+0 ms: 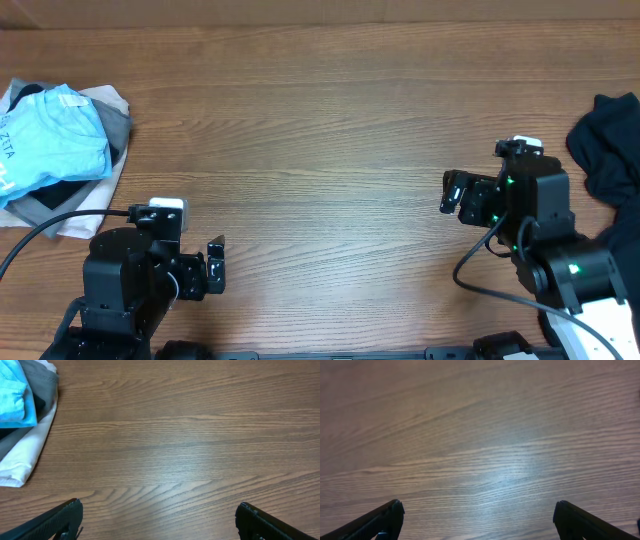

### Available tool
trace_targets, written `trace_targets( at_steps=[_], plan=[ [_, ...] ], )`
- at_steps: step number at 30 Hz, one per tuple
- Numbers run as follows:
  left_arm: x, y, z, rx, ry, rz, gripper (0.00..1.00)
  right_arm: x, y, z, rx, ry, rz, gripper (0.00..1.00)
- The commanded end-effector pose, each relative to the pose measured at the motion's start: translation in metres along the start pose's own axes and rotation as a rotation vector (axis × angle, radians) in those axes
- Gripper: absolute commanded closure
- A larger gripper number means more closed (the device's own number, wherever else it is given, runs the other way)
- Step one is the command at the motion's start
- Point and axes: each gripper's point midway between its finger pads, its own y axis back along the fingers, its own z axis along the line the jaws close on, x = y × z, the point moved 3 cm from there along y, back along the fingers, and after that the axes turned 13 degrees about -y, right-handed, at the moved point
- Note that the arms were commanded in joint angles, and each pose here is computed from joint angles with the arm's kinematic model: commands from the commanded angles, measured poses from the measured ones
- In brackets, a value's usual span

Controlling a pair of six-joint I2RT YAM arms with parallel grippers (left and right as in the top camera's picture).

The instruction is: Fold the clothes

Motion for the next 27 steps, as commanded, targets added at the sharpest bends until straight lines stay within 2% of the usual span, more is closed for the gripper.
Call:
trace_targets(
  at_steps=[1,5,9,11,14,21,27],
  plan=[
    [0.001,0.000,0.001,-0.012,0.002,0.000,0.00,0.003,-0.014,-0.002,0.033,-0.002,0.036,0.00],
    [0.001,0.000,0.001,-0.012,0.002,0.000,0.00,0.011,-0.021,-0.008,0.073,0.009,0.083,0.00],
    [0.001,0.000,0.001,-0.012,0.002,0.000,0.00,0.001,-0.014,-0.002,0.020,0.062,0.002,0.00],
    [0.001,0.000,0.001,-0.012,0.002,0.000,0.00,-0.007,-0.011,0.004,-0.045,0.106,-0.109,0.00],
    [0.001,0.000,0.001,-0.012,0.002,0.000,0.00,0.002,-0.006,-0.005,-0.128,0.107,-0.265,0.00],
    [0.001,0.000,0.001,-0.012,0.002,0.000,0.00,0.030,0.003,-0.037,-0.222,0.064,-0.518,0.00],
    [0.001,0.000,0.001,-0.012,0.002,0.000,0.00,0.025,0.013,-0.051,-0.236,0.031,-0.690,0.00]
  ],
)
